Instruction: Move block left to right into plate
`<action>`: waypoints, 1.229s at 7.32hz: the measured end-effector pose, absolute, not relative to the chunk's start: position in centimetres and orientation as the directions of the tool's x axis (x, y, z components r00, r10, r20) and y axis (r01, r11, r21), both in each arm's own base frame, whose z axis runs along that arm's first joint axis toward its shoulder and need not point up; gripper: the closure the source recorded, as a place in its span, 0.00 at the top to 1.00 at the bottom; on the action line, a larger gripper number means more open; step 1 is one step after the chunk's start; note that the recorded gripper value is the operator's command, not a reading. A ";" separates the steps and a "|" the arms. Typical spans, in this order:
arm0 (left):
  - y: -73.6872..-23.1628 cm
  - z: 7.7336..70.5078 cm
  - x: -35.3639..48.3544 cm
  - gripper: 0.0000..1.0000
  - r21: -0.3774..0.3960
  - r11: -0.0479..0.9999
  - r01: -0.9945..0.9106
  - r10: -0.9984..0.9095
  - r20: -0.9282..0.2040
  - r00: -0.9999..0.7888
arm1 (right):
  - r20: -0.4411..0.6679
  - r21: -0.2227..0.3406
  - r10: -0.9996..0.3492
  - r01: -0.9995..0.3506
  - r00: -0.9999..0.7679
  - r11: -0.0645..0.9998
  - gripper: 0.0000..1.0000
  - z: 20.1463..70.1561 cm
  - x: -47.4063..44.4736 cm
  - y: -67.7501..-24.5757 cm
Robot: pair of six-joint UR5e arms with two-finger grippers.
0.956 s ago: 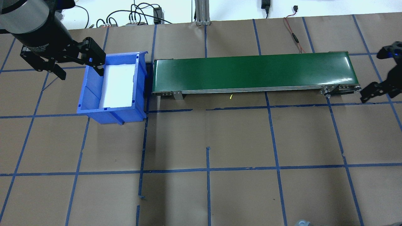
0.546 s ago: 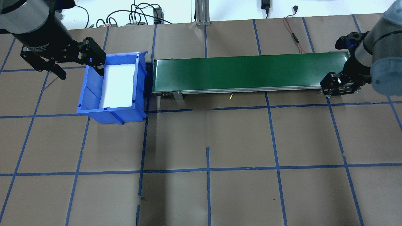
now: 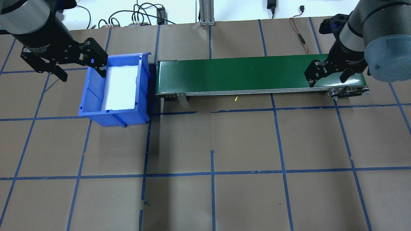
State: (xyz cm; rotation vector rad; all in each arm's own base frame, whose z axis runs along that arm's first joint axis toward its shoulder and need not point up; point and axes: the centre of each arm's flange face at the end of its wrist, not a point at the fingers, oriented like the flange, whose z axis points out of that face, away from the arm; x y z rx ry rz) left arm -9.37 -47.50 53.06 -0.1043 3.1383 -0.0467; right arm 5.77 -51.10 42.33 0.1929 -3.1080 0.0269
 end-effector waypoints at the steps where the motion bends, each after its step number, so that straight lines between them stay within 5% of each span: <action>1: -47.5 53.1 -9.3 1.00 -0.030 0.997 -0.067 -0.067 0.000 -0.998 | 0.014 -0.027 -0.137 -0.138 -0.990 0.990 1.00 44.5 6.8 -50.0; 9: -47.4 53.2 -9.3 1.00 -0.032 0.997 -0.067 -0.067 -0.004 -0.998 | 0.015 -0.012 -0.159 -0.159 -0.987 0.987 1.00 45.3 15.3 -48.1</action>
